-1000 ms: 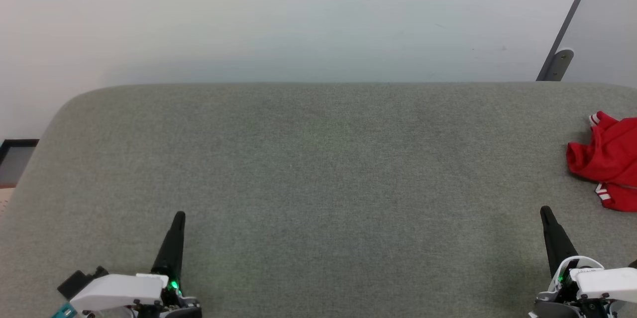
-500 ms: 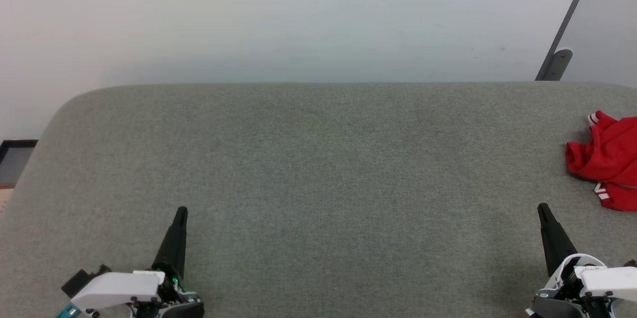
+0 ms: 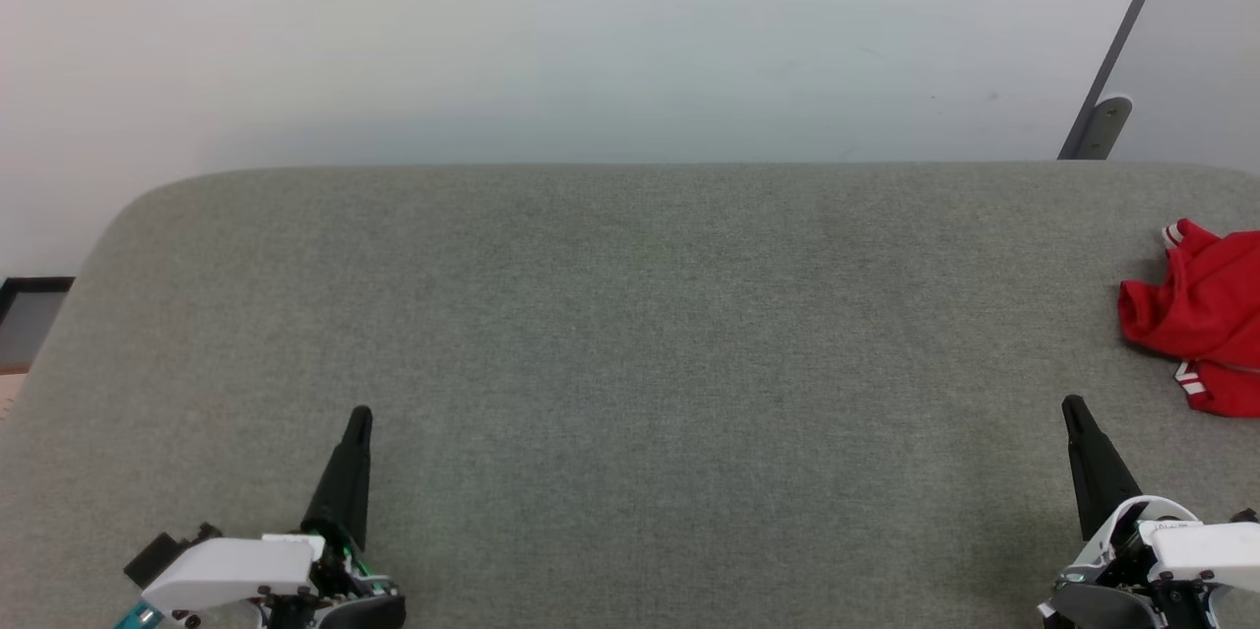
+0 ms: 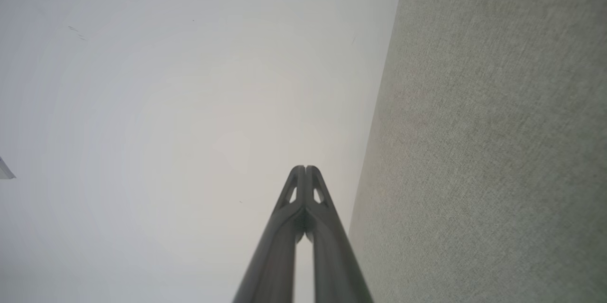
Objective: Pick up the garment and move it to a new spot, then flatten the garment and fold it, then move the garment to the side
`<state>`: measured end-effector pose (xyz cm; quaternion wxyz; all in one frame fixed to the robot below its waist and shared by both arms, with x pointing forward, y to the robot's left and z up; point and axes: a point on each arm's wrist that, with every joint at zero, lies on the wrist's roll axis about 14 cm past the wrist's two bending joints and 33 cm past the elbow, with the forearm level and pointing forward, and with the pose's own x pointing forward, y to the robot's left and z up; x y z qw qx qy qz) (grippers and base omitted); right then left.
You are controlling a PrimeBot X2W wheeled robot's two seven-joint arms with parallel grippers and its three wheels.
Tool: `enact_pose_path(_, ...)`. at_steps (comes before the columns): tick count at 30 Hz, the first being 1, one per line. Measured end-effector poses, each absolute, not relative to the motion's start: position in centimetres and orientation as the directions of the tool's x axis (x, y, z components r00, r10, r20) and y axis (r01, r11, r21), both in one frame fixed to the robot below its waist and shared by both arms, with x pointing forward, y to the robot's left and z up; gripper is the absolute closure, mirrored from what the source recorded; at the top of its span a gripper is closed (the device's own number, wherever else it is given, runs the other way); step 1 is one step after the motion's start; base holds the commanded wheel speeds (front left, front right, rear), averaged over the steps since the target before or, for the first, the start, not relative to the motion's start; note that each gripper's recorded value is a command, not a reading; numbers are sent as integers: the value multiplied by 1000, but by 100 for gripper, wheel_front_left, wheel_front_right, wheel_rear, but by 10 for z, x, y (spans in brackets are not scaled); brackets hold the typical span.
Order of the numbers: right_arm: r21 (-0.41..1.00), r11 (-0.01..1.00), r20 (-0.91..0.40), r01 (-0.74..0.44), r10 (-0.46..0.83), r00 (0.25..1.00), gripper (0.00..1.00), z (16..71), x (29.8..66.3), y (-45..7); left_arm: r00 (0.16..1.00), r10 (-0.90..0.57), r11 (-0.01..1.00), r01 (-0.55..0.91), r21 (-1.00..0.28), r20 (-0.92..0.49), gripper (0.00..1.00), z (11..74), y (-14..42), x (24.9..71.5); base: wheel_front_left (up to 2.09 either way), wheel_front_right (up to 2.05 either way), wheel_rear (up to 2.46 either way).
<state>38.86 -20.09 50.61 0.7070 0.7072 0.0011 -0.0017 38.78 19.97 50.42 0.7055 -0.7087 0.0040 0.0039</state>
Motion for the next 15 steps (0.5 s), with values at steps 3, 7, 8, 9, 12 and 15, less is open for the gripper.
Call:
enact_pose_path(3,1000,0,-4,4,-1,1000,100,506,389,-201,1000,0,-5,-11,-1000,-11,100,504,200,388,0,0,0)
enact_pose_path(7,1000,0,-4,4,-1,1000,100,506,389,-201,1000,0,-5,-11,-1000,-11,100,504,200,388,0,0,0)
enact_pose_path(8,1000,0,-4,4,-1,1000,100,506,389,-201,1000,0,-5,-11,-1000,-11,100,504,200,388,0,0,0)
enact_pose_path(9,1000,0,-4,4,-1,1000,100,506,389,-201,1000,0,-5,-11,-1000,-11,100,504,200,388,0,0,0)
enact_pose_path(12,1000,-1,-4,4,-1,1000,100,506,389,-201,1000,0,-5,-11,-1000,-11,100,504,200,388,0,0,0)
enact_pose_path(15,1000,-1,-4,4,-1,1000,100,506,389,-201,1000,0,-5,-11,-1000,-11,100,504,199,388,0,0,0)
